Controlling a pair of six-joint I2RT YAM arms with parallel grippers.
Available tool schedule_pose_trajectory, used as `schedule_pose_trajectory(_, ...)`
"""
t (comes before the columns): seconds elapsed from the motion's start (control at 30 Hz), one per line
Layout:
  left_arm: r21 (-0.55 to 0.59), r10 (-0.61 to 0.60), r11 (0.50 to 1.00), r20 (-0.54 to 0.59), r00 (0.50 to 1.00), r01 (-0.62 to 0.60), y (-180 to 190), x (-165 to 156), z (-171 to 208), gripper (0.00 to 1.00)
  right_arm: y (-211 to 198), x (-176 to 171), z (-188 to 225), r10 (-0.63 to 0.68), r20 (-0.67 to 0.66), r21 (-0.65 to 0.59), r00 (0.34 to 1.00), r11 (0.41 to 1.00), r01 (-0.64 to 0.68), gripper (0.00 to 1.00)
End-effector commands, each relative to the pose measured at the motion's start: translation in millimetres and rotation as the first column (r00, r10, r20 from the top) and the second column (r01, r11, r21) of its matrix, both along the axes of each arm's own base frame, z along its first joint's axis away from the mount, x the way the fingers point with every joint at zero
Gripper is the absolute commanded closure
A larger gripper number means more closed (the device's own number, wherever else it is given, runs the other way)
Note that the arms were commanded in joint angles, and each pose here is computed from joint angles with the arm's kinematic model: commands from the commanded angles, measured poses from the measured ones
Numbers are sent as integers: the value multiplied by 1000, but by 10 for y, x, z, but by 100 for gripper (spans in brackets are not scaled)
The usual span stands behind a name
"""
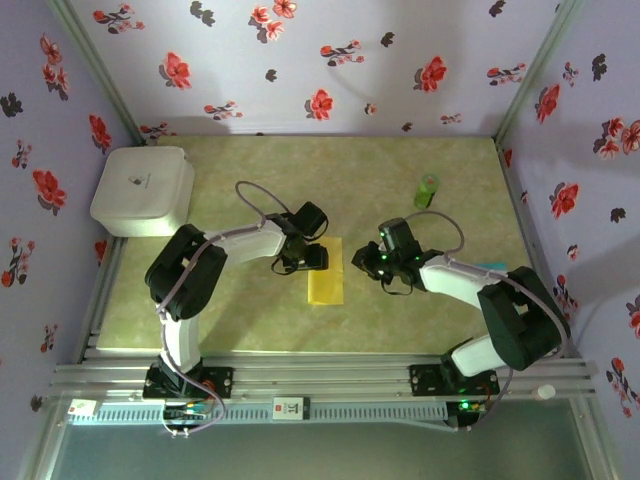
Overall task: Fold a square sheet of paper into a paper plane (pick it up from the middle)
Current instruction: First fold the square sheet of paper in half at the center of the table, then hold the square sheet of paper at the center of the table.
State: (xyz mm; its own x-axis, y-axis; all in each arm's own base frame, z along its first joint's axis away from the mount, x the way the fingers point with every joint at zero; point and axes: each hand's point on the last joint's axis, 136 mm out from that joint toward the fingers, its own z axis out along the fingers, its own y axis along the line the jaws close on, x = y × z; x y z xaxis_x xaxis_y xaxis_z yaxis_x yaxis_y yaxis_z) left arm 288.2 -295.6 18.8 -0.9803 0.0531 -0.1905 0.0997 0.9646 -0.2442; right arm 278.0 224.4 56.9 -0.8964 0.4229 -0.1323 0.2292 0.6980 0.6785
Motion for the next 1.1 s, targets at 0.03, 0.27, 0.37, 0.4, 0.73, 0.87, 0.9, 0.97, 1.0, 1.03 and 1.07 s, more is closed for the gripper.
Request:
schedule_pose_trajectory(0.03,57,13,998,-53,999,-10,77,-78,-466,41,48,44,40,-2,9,5,1000,1000,2,80)
schedule_pose_trajectory(0.27,57,10,998,-54,999,-7,79,-83,-478,40,68,49,54,3,14,15,1000,1000,-4,80)
schedule_pose_trajectory(0.37,59,11,998,-56,998,-7,84,-88,-481,41,114,65,95,16,28,37,999,999,-17,85)
schedule_pose_trajectory(0.4,59,10,998,-56,998,-7,85,-89,-484,41,119,70,94,15,28,39,1000,999,-16,89)
schedule_pose_trajectory(0.73,58,11,998,-55,998,-8,82,-89,-484,41,382,101,25,89,12,55,996,995,-89,100)
schedule_pose_trajectory(0.87,59,11,998,-57,998,-8,88,-94,-494,41,448,118,-31,97,5,47,995,994,-97,100)
schedule_pose_trajectory(0.9,61,10,998,-57,998,-7,86,-94,-499,41,463,122,-44,101,2,47,995,994,-101,100)
schedule_pose_trajectory(0.97,60,11,998,-58,998,-7,90,-95,-500,41,503,127,-60,113,-4,48,994,992,-113,100)
schedule_pose_trajectory(1.0,59,9,998,-56,998,-5,86,-95,-497,41,525,132,-57,120,-3,49,993,992,-120,100)
schedule_pose_trajectory(1.03,60,10,998,-57,998,-7,91,-99,-501,41,536,131,-71,124,-6,45,992,991,-123,100)
schedule_pose_trajectory(1.07,60,12,998,-57,998,-8,92,-96,-504,40,544,127,-92,127,-13,40,992,991,-127,100)
